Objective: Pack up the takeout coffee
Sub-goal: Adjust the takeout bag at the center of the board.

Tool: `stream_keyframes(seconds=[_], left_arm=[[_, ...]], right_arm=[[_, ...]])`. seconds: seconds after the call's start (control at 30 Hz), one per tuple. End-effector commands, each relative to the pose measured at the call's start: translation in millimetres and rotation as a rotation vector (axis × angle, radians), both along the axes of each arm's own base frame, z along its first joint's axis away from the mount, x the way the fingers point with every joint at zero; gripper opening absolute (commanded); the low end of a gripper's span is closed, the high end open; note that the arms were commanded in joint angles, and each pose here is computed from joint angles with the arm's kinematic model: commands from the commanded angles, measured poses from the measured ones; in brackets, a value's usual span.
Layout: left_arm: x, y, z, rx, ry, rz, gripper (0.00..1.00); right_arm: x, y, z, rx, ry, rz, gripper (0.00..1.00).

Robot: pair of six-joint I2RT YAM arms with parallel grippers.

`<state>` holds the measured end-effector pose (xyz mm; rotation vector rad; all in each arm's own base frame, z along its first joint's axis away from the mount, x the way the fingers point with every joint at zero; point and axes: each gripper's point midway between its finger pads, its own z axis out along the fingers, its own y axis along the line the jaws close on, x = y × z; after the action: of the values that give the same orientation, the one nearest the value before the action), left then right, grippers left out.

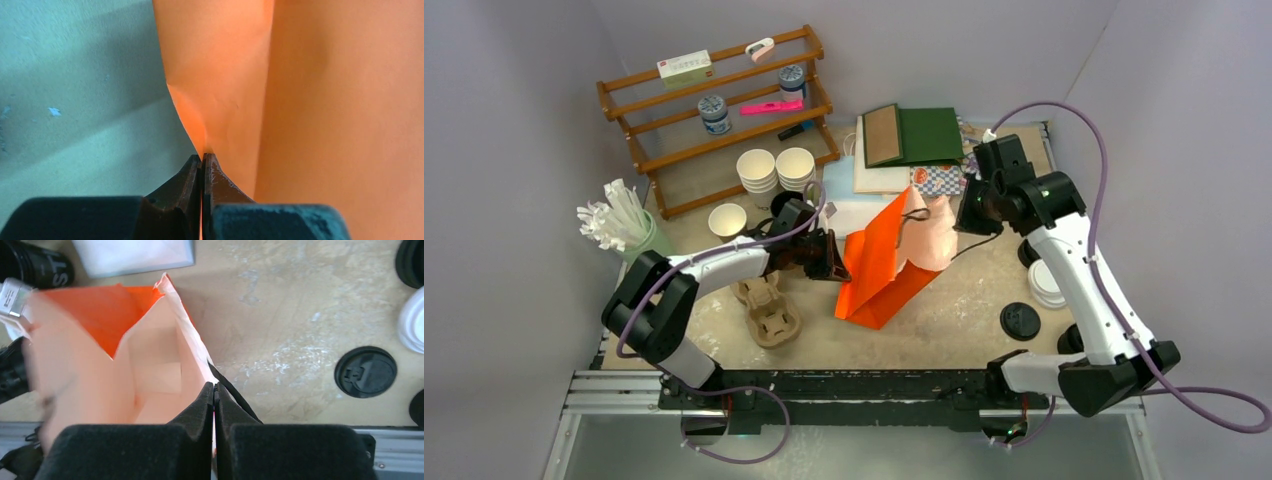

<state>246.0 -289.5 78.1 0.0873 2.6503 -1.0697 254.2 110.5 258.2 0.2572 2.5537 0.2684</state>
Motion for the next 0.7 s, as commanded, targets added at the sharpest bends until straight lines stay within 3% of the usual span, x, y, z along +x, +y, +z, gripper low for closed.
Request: stream_keyframes(seconds=[0.0, 0.27, 0.33, 0.47, 0.67], left_arm=[[-1, -1, 3, -0.049, 0.002, 0.031, 0.00], [-5, -3, -5, -0.060, 0.029, 0.021, 0.00], [-4, -5, -5, -0.073, 0.031, 0.013, 0.00], [-3, -10, -1, -0.104, 0.025, 0.003, 0.00], [-1, -12, 4, -0.109, 0.015, -0.002, 0.00]], right_arm=[[-2, -36, 16, -0.107, -0.036, -0.114, 0.00], [1, -37, 15, -0.051, -0.037, -0.104, 0.00], [3, -14, 22, 0.056, -0.061, -0.002, 0.02], [-1, 33, 57, 0.306, -0.170, 0.168, 0.21], [-11, 66, 66, 0.506, -0.146, 0.260, 0.28]])
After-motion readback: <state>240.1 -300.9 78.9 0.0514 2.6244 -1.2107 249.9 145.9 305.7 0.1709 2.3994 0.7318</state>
